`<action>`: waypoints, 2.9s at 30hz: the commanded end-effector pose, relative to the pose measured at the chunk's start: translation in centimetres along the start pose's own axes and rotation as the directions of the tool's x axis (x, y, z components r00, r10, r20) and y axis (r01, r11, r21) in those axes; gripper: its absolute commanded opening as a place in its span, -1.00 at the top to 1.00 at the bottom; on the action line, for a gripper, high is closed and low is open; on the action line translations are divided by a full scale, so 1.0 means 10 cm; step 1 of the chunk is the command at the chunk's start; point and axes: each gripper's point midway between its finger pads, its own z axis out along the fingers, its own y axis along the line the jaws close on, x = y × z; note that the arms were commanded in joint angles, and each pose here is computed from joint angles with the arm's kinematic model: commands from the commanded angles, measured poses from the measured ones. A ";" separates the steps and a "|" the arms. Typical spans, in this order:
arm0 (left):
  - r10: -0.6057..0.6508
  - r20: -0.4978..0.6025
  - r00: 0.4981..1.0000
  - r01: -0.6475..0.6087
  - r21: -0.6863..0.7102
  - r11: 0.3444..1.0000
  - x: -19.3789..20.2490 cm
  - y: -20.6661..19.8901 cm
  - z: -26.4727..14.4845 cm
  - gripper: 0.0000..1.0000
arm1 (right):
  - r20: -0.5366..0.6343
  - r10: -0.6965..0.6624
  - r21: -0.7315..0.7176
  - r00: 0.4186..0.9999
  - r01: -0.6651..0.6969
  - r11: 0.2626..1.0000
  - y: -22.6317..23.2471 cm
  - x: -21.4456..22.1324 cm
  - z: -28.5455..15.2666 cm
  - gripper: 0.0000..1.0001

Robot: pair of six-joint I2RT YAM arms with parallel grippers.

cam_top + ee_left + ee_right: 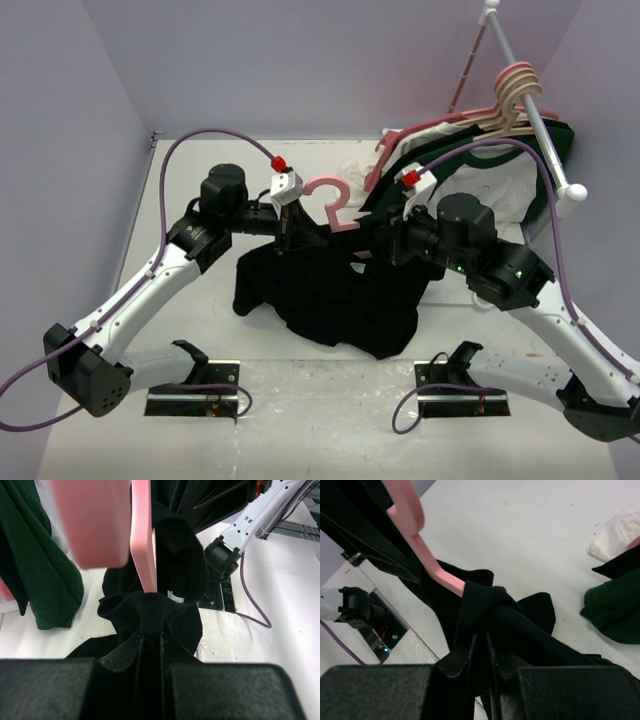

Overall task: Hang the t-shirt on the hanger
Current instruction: Place the T-shirt on the hanger, then place the hanger at the clothesline.

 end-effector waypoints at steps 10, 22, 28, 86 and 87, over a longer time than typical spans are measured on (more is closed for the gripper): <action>0.102 0.122 0.987 -0.104 0.009 0.995 -0.44 -0.03 0.02 1.00 | 0.027 0.064 -0.062 0.998 -0.062 0.996 0.26 -0.06 0.42 0.71; 0.095 0.041 0.995 -0.093 -0.061 0.994 -0.31 0.02 -0.07 1.00 | 0.214 0.029 -0.168 0.976 0.008 0.986 0.46 -0.55 -0.25 0.10; 0.126 0.019 0.992 -0.126 0.014 0.992 -0.26 -0.11 -0.09 1.00 | 0.319 -0.055 -0.126 0.946 0.100 0.987 0.40 -0.78 -0.64 -0.14; 0.256 0.253 0.933 -0.289 0.103 0.952 -1.25 -0.30 -0.30 -1.00 | 0.706 -0.142 0.000 0.694 0.201 0.980 0.41 -1.90 -1.60 1.00; 0.262 0.278 0.924 -0.281 0.028 0.959 -1.35 -0.23 -0.32 -1.00 | 0.665 -0.162 0.020 0.729 0.199 0.980 0.38 -1.89 -1.56 1.00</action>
